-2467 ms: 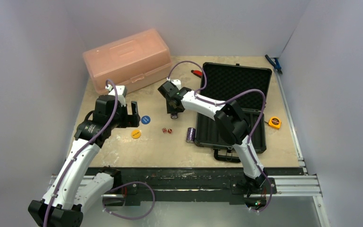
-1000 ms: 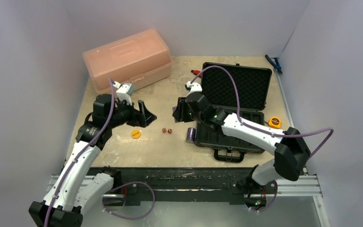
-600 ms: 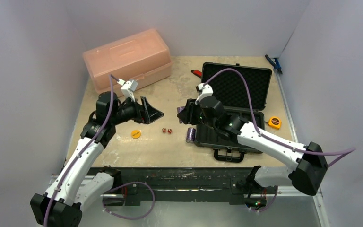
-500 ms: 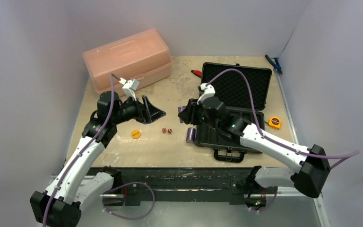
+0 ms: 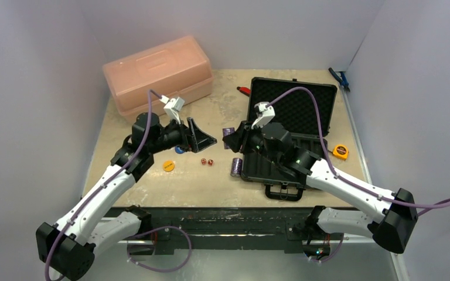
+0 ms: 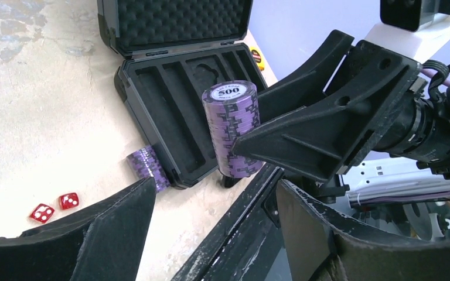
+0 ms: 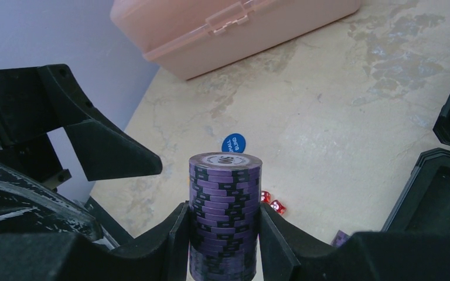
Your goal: Pack up texas hold em set
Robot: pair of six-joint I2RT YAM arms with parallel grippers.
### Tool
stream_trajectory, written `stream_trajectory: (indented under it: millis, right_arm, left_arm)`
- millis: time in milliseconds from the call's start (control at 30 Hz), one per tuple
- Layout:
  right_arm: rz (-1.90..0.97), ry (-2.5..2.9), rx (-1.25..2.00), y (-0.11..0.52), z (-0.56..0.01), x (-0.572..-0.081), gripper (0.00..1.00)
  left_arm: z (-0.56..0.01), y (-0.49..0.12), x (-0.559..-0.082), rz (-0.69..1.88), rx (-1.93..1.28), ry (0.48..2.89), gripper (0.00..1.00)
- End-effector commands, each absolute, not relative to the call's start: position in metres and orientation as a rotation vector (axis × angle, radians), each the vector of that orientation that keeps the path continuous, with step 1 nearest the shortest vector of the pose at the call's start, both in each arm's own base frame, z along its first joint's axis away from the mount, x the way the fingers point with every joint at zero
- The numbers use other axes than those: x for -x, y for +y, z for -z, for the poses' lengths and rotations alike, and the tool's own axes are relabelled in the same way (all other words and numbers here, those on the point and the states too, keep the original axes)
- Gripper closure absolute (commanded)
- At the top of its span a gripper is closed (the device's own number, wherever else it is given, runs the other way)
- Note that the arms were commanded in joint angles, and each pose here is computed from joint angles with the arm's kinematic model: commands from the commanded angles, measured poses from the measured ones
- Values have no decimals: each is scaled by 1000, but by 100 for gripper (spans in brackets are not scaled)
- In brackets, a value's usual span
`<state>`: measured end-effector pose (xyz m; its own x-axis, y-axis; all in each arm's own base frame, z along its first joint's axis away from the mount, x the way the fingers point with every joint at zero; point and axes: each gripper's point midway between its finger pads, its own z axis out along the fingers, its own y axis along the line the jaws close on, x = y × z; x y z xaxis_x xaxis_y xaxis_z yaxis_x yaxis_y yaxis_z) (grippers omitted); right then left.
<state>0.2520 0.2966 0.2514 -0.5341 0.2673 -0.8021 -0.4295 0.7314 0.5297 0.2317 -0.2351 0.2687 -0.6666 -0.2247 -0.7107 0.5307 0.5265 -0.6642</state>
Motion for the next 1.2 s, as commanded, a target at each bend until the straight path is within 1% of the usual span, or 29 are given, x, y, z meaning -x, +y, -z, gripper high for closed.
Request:
stream_trajectory:
  millis: [0, 300, 533, 833, 967, 1167]
  right_arm:
    - [-1026, 1755, 124, 306, -306, -251, 100]
    - [-1076, 1702, 245, 315, -309, -240, 100]
    - [-1078, 1684, 257, 317, -316, -242, 100]
    - [-1090, 1696, 231, 319, -317, -244, 100]
    - [-1101, 1680, 235, 320, -322, -243, 100]
    - [-1092, 1677, 232, 320, -323, -245, 100]
  left_arm:
    - [-297, -245, -243, 1234, -246, 1872, 26]
    - [-314, -252, -256, 1250, -204, 1806, 35]
    - [-309, -261, -260, 1255, -184, 1855, 38]
    - [-299, -269, -258, 1208, -173, 1893, 39]
    - [-300, -270, -261, 1191, -147, 1888, 45]
    - [-298, -276, -264, 1191, -112, 1893, 47]
